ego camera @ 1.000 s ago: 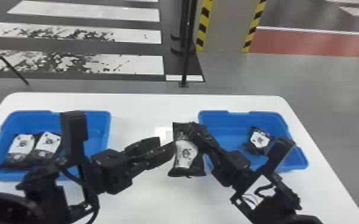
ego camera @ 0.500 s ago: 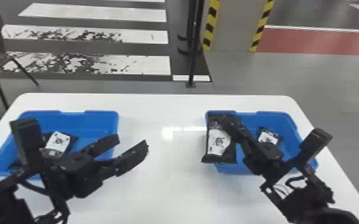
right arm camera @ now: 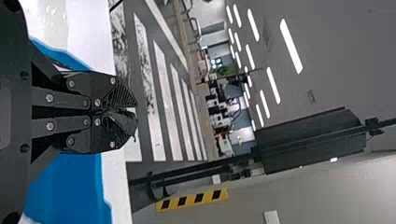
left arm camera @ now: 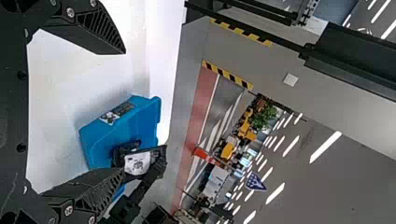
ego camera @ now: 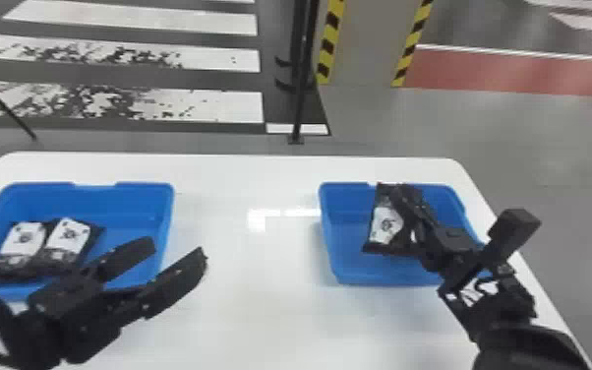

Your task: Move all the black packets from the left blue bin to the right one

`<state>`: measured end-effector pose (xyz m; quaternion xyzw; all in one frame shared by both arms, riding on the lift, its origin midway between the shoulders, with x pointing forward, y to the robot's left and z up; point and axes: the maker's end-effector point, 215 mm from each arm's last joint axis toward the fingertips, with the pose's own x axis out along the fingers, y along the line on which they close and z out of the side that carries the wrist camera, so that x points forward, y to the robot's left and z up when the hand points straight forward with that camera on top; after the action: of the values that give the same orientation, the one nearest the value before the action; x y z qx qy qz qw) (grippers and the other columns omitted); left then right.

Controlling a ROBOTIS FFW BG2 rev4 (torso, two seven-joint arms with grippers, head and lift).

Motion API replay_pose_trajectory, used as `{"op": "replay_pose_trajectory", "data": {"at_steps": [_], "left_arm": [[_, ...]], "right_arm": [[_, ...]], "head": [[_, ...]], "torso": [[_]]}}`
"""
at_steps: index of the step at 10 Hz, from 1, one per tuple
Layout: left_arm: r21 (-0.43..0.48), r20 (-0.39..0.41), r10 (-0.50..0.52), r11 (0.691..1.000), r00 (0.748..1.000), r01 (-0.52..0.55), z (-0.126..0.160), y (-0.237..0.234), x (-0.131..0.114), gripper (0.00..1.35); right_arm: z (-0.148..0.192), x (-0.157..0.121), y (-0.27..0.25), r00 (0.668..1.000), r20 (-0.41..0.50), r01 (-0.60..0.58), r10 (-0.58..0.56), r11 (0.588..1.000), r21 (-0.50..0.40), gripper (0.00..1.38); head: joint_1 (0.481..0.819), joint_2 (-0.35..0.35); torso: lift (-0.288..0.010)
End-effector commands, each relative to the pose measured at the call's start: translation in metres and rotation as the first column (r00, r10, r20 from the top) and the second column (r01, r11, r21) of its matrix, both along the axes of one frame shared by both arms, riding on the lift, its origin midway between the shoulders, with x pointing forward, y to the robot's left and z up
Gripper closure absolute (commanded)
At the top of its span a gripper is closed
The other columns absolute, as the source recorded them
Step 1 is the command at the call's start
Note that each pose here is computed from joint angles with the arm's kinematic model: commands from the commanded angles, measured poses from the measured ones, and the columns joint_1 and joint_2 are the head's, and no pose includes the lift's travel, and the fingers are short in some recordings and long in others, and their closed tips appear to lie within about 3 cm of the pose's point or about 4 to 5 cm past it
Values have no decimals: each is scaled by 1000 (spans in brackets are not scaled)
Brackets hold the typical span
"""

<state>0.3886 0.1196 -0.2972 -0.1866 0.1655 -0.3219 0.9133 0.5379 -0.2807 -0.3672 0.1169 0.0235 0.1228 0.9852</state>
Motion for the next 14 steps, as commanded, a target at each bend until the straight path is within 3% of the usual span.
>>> {"op": "replay_pose_trajectory", "data": {"at_steps": [1, 2, 3, 5, 8, 10, 11, 14], "left_arm": [[1, 10, 11, 1000, 1000, -11, 1, 3, 0, 150], [8, 32, 29, 1000, 999, -29, 5, 9, 3, 150], [23, 40, 45, 999, 998, -46, 5, 17, 4, 150], [73, 46, 97, 992, 994, -100, 1, 46, 9, 151], [195, -10, 195, 962, 981, -189, -25, 106, 11, 147], [298, -70, 266, 926, 962, -234, -48, 147, 14, 144], [307, -90, 279, 921, 956, -240, -59, 157, 20, 144], [342, -68, 385, 876, 920, -341, -66, 209, 62, 144]], "right_arm": [[-27, -6, -30, 997, -44, 55, -56, 998, -19, 667], [-19, -13, -35, 997, -5, 81, -81, 996, -30, 136], [-5, -31, -36, 996, 23, 93, -92, 995, -44, 30], [44, -89, -22, 989, 85, 134, -122, 980, -145, 200], [71, -144, 18, 993, 87, 92, -84, 991, -93, 223], [99, -163, 28, 992, 113, 75, -64, 993, -96, 219], [110, -171, 35, 991, 122, 61, -49, 993, -102, 217], [101, -171, 38, 993, 106, 55, -43, 993, -109, 217]], "head": [[695, -184], [695, -212], [695, -224], [695, -220], [695, -130], [695, -58], [695, -19], [695, 82]], "torso": [[-140], [-140], [-140], [-140], [-140], [-140], [-140], [-140]]}}
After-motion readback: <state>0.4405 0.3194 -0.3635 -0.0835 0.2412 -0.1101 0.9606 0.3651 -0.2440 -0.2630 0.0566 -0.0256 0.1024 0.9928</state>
